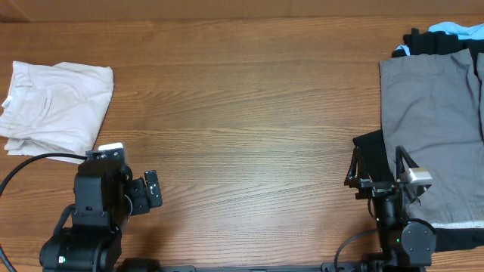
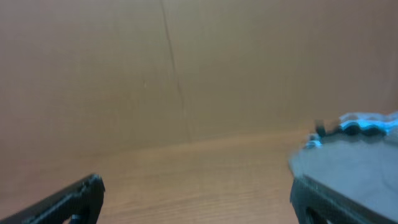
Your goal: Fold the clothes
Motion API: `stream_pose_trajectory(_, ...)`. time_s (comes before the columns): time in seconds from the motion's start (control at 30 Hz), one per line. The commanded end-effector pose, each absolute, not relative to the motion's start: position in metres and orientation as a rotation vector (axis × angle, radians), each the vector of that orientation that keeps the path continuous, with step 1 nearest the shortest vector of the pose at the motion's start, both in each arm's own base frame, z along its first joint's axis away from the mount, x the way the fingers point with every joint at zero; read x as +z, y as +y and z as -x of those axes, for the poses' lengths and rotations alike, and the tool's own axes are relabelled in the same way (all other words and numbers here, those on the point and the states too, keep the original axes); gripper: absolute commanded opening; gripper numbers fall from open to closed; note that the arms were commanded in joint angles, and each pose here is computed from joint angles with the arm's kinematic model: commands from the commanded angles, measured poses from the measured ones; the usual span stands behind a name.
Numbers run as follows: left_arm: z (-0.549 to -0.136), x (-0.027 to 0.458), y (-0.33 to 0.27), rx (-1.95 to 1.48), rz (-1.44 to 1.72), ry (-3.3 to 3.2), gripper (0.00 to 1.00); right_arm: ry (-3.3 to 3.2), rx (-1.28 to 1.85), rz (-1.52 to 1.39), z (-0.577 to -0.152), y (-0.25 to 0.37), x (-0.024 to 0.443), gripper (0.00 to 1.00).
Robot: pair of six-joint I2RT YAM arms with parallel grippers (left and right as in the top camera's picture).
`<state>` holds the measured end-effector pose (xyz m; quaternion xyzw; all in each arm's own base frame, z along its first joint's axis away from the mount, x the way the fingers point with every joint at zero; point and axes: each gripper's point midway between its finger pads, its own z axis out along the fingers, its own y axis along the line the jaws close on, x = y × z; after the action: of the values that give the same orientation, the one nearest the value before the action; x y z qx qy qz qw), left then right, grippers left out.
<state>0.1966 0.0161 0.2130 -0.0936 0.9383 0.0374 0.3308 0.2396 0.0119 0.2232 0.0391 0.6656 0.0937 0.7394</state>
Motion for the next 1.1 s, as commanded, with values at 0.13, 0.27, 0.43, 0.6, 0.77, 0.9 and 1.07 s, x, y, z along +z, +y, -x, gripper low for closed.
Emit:
stream_pose_trajectory(0.13, -0.197, 0.211, 0.017, 0.106, 0.261, 2.451, 1.00, 1.592, 0.182, -0.052, -0.246, 0.015, 0.171, 1.00)
stream_pose_trajectory(0.27, -0.197, 0.211, 0.017, 0.107, 0.261, 2.451, 0.99, 1.597, 0.177, -0.058, -0.246, 0.014, 0.170, 1.00)
stream_pose_trajectory(0.43, -0.197, 0.211, 0.017, 0.107, 0.261, 2.451, 1.00, 1.597, 0.177, -0.058, -0.246, 0.014, 0.170, 1.00)
stream_pose_trajectory(0.6, -0.197, 0.211, 0.017, 0.106, 0.261, 2.451, 1.00, 1.597, 0.177, -0.058, -0.246, 0.014, 0.170, 1.00)
stream_pose_trajectory(0.77, -0.197, 0.211, 0.017, 0.107, 0.261, 2.451, 1.00, 1.596, 0.177, -0.057, -0.246, 0.014, 0.170, 1.00)
stream_pose_trajectory(0.9, -0.197, 0.211, 0.017, 0.107, 0.261, 2.451, 1.00, 1.597, 0.177, -0.058, -0.246, 0.014, 0.170, 1.00)
stream_pose_trajectory(1.07, -0.192, 0.207, 0.018, 0.105, 0.259, 2.446, 1.00, 1.597, 0.177, -0.058, -0.246, 0.014, 0.170, 1.00)
